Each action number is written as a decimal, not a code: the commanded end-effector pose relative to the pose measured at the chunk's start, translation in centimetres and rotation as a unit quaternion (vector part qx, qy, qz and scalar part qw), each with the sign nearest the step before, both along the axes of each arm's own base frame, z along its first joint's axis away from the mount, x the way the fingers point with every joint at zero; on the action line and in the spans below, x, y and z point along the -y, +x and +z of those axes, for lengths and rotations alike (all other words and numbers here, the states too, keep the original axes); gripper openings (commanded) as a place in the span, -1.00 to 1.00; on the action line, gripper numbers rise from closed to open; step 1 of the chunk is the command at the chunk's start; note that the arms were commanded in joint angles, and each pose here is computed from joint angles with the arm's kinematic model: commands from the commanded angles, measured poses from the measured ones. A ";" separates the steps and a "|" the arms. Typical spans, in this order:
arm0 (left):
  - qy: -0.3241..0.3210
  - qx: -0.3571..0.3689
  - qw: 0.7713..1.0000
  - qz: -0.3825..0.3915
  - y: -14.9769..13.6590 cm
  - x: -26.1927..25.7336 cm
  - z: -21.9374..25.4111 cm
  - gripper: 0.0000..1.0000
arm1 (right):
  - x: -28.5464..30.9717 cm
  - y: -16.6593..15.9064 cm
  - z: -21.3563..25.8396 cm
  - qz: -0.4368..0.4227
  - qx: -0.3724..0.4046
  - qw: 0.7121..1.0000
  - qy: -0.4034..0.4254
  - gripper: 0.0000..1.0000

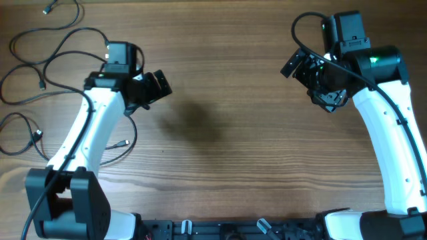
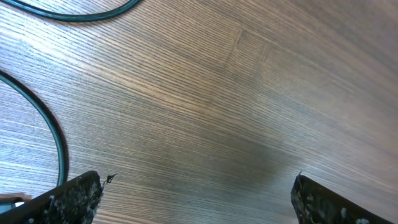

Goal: Untangle cables

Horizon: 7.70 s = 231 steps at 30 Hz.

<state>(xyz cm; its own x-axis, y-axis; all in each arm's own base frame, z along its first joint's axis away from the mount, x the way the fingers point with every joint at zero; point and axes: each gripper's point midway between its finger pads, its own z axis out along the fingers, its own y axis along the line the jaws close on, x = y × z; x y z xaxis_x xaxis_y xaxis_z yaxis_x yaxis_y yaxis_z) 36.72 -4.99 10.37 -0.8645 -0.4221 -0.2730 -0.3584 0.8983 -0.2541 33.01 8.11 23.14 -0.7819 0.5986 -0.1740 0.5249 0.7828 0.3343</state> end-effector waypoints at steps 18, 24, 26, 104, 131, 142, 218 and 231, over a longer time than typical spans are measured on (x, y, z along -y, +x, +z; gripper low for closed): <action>0.108 -0.103 0.984 0.092 -3.5 -7.9 -3.1 1.00 | -1.0 -0.2 -0.8 0.032 -0.014 0.999 0.012 1.00; 0.060 -0.144 0.980 0.125 -5.5 -9.3 -3.5 0.83 | -1.0 0.1 -0.6 0.057 -0.001 0.998 0.004 0.99; 0.061 -0.146 0.981 0.117 -5.6 -9.2 -3.5 0.79 | -1.1 0.4 -0.5 0.057 0.006 0.998 0.005 0.99; 0.124 -0.106 0.973 0.162 -5.0 -15.2 -9.8 -0.19 | -1.0 0.3 -0.6 0.081 0.007 0.997 -0.004 0.99; 0.028 0.151 0.966 -0.210 -4.9 10.9 7.3 1.00 | -0.5 -4.0 3.3 0.119 0.043 0.992 -0.006 1.00; 0.040 0.155 0.961 -0.226 -5.5 12.0 7.3 1.00 | 5.4 -14.2 9.2 0.066 0.141 0.983 -0.098 0.99; 0.040 0.155 0.961 -0.226 -5.5 12.0 7.3 1.00 | 5.3 -8.9 -1.4 0.088 0.633 0.752 -0.162 1.00; 0.040 0.155 0.961 -0.226 -5.5 12.0 7.3 0.99 | 5.9 -8.4 -5.6 0.087 0.587 0.787 -0.171 1.00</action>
